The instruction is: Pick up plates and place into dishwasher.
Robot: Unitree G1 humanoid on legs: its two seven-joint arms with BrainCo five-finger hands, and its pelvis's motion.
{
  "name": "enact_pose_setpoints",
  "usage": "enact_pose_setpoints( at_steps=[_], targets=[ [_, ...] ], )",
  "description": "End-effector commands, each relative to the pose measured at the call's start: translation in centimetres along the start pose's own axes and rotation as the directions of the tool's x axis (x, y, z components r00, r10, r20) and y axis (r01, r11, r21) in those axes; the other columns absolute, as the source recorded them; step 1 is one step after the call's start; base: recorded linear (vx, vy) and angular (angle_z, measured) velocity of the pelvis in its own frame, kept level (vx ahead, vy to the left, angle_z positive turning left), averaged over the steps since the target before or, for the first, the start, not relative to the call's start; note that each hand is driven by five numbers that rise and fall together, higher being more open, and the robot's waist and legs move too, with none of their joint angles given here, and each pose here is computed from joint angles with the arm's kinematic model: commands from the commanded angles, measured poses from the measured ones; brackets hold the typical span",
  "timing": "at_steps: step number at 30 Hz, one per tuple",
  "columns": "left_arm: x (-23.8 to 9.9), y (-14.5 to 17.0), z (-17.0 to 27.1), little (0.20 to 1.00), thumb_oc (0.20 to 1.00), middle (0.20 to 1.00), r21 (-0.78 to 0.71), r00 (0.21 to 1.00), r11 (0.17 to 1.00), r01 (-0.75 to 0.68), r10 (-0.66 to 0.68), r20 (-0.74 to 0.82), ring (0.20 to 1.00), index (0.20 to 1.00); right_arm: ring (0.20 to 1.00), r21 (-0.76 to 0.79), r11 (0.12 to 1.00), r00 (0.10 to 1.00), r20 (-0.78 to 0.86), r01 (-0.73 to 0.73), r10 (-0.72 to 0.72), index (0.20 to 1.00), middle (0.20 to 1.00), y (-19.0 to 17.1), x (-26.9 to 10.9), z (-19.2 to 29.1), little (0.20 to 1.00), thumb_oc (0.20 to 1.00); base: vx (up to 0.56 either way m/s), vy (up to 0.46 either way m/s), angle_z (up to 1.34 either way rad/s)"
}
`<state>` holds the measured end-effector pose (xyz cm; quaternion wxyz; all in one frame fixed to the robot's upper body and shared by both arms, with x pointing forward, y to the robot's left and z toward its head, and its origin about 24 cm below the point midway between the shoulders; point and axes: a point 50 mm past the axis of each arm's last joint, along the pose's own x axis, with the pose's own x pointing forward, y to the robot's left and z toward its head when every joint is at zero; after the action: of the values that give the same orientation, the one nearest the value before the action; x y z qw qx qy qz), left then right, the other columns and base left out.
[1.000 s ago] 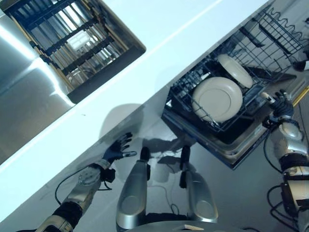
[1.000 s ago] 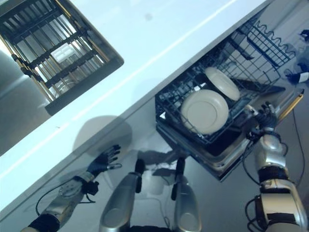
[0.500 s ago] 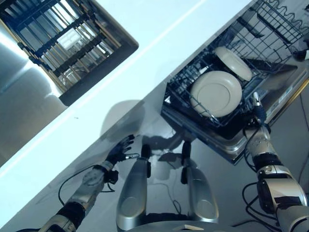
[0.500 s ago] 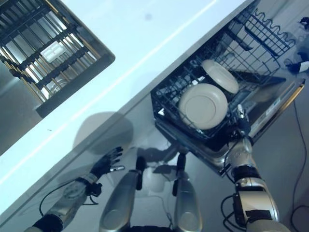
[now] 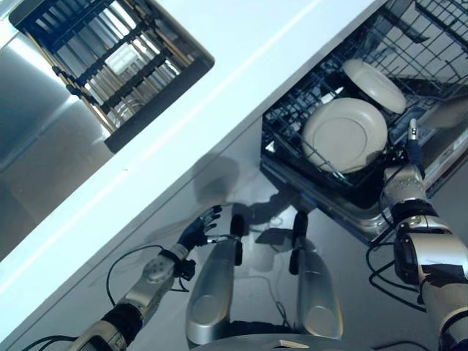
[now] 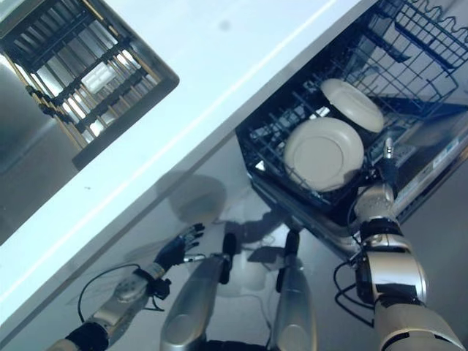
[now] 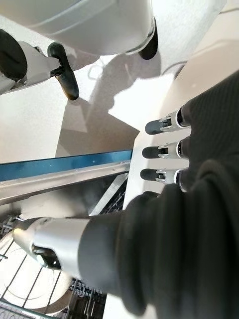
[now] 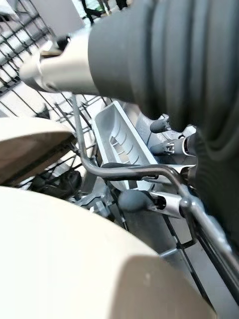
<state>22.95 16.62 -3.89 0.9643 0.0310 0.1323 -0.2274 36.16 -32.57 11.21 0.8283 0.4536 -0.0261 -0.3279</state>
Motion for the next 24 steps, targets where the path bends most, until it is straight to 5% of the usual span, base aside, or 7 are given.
enact_pose_setpoints(
  at_steps=[1, 24],
  targets=[
    [0.0, -0.9, 1.5, 1.0, 1.0, 1.0, -0.023, 0.996, 1.0, 0.019, -0.017, 0.092, 1.0, 1.0, 1.0, -0.093, 0.995, 0.994, 0.101, -0.04, 0.05, 1.0, 1.0, 2.9, 0.2, 3.7, 1.0, 1.0, 0.0, 0.0, 0.0],
    [0.6, -2.7, 2.5, 1.0, 1.0, 1.0, -0.049, 0.991, 0.997, 0.055, -0.048, 0.129, 1.0, 1.0, 1.0, -0.116, 0.947, 0.948, 0.077, -0.298, 0.308, 1.0, 1.0, 11.7, -1.9, 1.8, 1.0, 1.0, 0.0, 0.004, 0.0]
  ],
)
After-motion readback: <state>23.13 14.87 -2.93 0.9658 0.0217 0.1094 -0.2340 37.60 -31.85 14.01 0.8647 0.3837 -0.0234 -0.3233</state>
